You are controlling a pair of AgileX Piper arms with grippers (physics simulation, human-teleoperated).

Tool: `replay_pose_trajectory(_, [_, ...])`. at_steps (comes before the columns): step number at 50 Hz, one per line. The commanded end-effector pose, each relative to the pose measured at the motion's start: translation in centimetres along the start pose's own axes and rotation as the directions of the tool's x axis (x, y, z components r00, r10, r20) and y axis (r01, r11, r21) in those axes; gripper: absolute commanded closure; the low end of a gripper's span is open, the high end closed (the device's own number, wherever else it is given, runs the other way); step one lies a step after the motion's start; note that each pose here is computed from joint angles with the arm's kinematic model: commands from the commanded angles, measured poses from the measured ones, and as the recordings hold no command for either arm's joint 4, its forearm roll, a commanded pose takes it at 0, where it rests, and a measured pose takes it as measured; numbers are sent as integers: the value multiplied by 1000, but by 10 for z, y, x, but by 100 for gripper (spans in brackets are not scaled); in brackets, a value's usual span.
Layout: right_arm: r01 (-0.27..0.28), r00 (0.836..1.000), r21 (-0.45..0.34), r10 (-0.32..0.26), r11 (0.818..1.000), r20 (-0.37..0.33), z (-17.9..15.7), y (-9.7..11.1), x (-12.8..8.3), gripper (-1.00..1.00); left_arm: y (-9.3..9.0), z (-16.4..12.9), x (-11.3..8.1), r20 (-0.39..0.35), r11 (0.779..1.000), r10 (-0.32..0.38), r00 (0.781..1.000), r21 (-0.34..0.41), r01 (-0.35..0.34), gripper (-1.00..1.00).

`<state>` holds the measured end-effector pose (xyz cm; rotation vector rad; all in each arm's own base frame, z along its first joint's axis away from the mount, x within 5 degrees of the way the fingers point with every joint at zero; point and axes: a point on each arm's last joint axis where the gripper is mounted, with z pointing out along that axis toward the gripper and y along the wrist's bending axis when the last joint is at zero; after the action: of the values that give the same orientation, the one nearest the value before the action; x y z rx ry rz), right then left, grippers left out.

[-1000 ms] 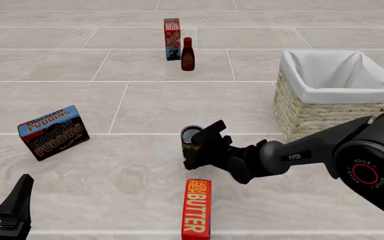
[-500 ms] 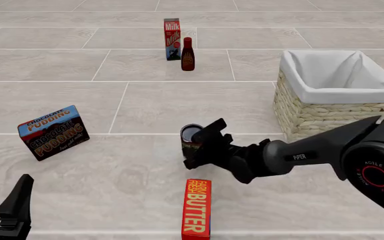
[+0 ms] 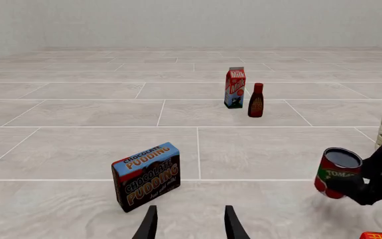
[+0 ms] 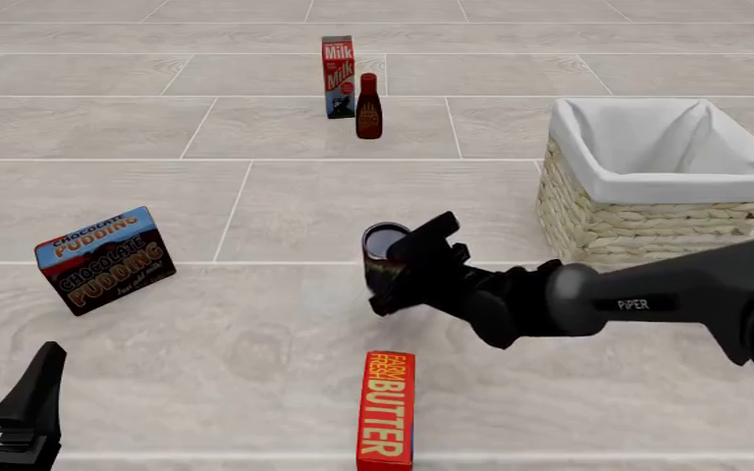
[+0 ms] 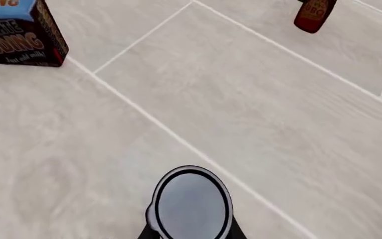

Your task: Pick the tomato sauce and place it in the basket.

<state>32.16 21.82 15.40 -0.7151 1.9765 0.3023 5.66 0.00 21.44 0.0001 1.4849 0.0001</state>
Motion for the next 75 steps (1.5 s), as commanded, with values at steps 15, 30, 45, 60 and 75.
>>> replay_pose_trajectory(15, [32, 998, 28, -33, 999, 61, -38, -13, -46, 100, 0, 0, 0, 0, 1000, 0, 1000, 0, 0, -100])
replay_pose_trajectory(30, [54, 993, 44, -58, 998, 101, -66, -19, -82, 100, 0, 0, 0, 0, 1000, 0, 1000, 0, 0, -100])
replay_pose_trajectory(45, [80, 987, 64, -88, 995, 131, -86, -26, -108, 100, 0, 0, 0, 0, 1000, 0, 1000, 0, 0, -100])
replay_pose_trajectory(60, [100, 977, 105, -118, 989, 179, -113, -39, -140, 100, 0, 0, 0, 0, 1000, 0, 1000, 0, 0, -100])
replay_pose_trajectory(75, [98, 969, 144, -128, 985, 212, -134, -51, -160, 100, 0, 0, 0, 0, 1000, 0, 1000, 0, 0, -100])
